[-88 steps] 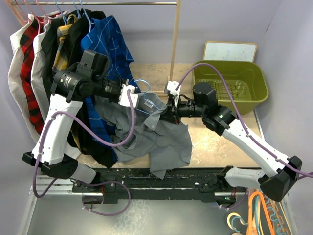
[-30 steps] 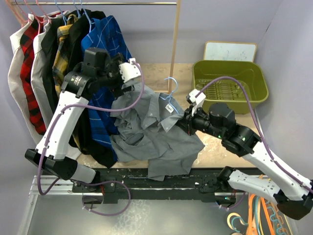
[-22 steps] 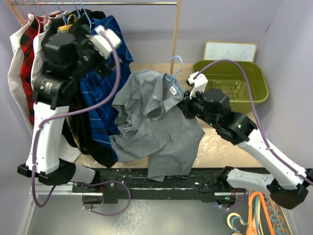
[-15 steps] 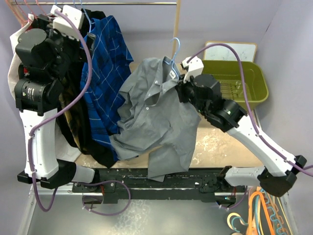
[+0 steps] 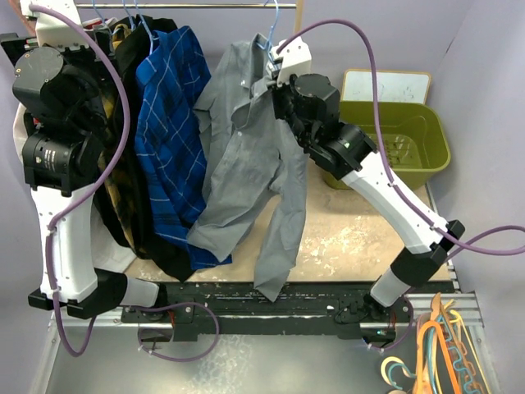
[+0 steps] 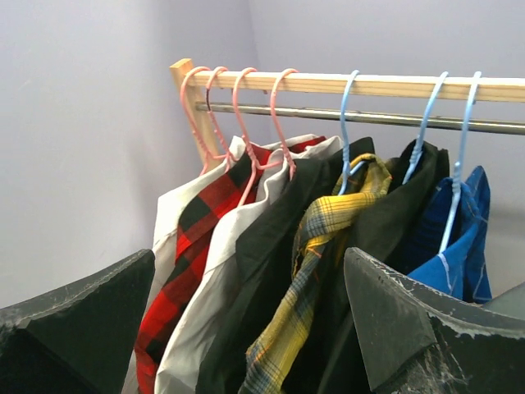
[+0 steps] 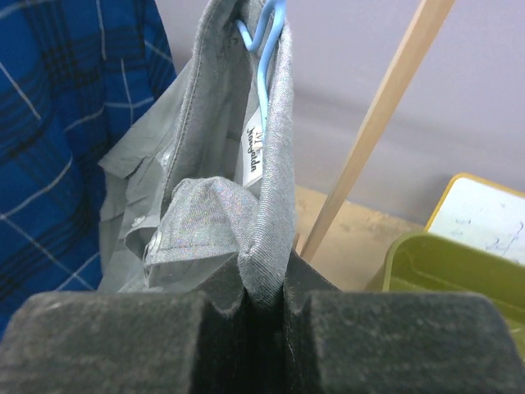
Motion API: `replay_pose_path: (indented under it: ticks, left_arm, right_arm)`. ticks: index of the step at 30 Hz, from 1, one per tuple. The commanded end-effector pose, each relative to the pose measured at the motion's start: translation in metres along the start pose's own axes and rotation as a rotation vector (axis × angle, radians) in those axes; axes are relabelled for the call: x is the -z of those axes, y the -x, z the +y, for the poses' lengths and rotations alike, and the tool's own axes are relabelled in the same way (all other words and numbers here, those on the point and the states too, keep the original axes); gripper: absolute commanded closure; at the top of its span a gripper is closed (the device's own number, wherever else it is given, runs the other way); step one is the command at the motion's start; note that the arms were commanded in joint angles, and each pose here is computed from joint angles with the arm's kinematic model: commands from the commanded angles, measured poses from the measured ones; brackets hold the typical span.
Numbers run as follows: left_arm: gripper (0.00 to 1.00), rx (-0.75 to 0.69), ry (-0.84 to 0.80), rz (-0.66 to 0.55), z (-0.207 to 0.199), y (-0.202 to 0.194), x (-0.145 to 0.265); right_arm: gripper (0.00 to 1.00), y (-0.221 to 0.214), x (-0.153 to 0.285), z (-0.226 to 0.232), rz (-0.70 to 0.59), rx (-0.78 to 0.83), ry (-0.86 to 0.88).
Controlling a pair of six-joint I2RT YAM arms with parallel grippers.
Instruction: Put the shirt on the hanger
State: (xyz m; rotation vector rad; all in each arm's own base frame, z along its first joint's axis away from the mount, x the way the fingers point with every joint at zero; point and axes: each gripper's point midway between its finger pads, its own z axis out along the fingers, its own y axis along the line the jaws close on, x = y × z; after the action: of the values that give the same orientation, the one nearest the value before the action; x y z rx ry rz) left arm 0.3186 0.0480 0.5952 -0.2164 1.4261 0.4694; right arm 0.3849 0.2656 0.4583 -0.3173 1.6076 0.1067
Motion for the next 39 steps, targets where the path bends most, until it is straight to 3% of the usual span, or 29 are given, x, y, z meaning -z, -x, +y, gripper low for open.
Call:
replay_pose_path:
  ticks: [1, 13, 32, 39]
  left_arm:
    - [0.01, 0.049, 0.079, -0.034, 0.015, 0.009, 0.002]
    - [0.01, 0.024, 0.061, -0.014, 0.008, 0.000, -0.003]
    - [0.01, -0.040, 0.035, 0.004, 0.001, -0.011, -0.006]
    - [0.01, -0.139, 0.160, 0.037, 0.018, -0.035, -0.019]
  right_arm:
    - [1.00, 0.081, 0.014, -0.028, -0.225, -0.059, -0.077]
    - [1.00, 0.092, -0.007, -0.026, -0.227, 0.015, -0.098]
    - [1.00, 0.063, -0.044, -0.011, -0.153, 0.045, -0.042]
    - [1.00, 0.043, -0.048, -0.003, -0.125, 0.054, -0.016]
